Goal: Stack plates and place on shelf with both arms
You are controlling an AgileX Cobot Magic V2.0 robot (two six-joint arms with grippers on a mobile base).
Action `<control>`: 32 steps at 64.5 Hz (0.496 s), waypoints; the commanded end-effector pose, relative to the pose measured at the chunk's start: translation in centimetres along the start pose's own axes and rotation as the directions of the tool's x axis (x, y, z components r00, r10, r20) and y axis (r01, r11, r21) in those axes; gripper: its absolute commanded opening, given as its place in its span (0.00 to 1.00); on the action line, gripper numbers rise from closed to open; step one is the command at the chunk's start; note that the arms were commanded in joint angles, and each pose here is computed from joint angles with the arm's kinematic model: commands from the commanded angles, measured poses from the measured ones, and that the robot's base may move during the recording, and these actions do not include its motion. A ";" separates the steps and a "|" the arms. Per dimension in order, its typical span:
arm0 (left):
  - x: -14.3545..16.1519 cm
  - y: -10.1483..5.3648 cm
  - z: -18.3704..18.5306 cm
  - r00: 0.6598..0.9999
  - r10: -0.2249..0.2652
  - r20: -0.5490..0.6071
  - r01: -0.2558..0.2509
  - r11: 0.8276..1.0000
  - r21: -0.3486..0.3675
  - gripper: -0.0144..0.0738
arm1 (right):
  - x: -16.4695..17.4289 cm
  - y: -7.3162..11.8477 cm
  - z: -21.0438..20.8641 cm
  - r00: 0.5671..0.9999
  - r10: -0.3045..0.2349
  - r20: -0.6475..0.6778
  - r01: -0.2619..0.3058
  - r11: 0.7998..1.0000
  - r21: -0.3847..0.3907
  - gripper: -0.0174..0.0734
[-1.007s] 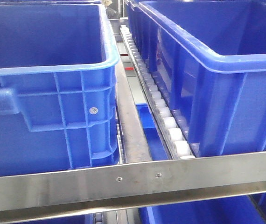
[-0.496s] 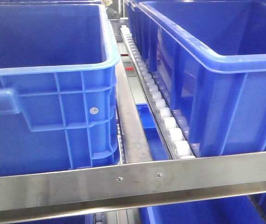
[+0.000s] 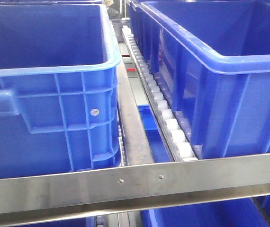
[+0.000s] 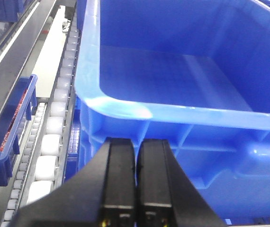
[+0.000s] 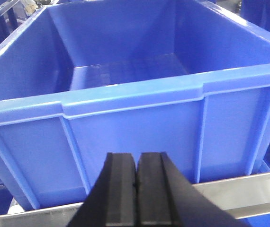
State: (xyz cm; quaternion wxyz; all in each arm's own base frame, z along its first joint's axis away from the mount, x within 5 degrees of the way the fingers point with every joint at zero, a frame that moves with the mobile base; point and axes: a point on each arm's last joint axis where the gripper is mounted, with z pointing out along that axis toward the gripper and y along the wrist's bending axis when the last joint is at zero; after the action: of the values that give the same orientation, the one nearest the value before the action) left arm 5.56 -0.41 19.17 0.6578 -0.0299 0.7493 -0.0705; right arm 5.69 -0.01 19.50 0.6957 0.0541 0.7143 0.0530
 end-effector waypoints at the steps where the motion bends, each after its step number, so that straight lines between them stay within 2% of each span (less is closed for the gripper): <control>1: -0.8 -0.1 -0.2 0.994 -0.009 0.108 0.008 1.000 0.011 0.27 | -0.9 0.2 -0.2 0.995 -0.008 0.102 0.010 1.000 -0.021 0.25; 5: -0.9 -0.1 -0.2 0.994 -0.003 0.113 0.002 1.000 0.010 0.27 | -0.9 0.2 -0.2 0.995 -0.008 0.102 0.010 1.000 -0.021 0.25; 14: -1.2 -0.1 -0.2 0.989 0.044 0.144 -0.044 0.999 0.003 0.27 | -0.9 0.2 -0.2 0.995 -0.008 0.102 0.010 1.000 -0.021 0.25; 32: -1.2 -0.1 -0.2 0.989 0.038 0.144 -0.039 0.999 0.004 0.27 | -0.9 0.2 -0.2 0.995 -0.008 0.102 0.010 1.000 -0.021 0.25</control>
State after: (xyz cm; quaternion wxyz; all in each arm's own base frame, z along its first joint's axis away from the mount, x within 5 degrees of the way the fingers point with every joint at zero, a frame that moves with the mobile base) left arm 5.60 -0.32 19.45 0.6713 -0.0149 0.7393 -0.0515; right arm 5.69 -0.01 19.50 0.6957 0.0541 0.7143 0.0530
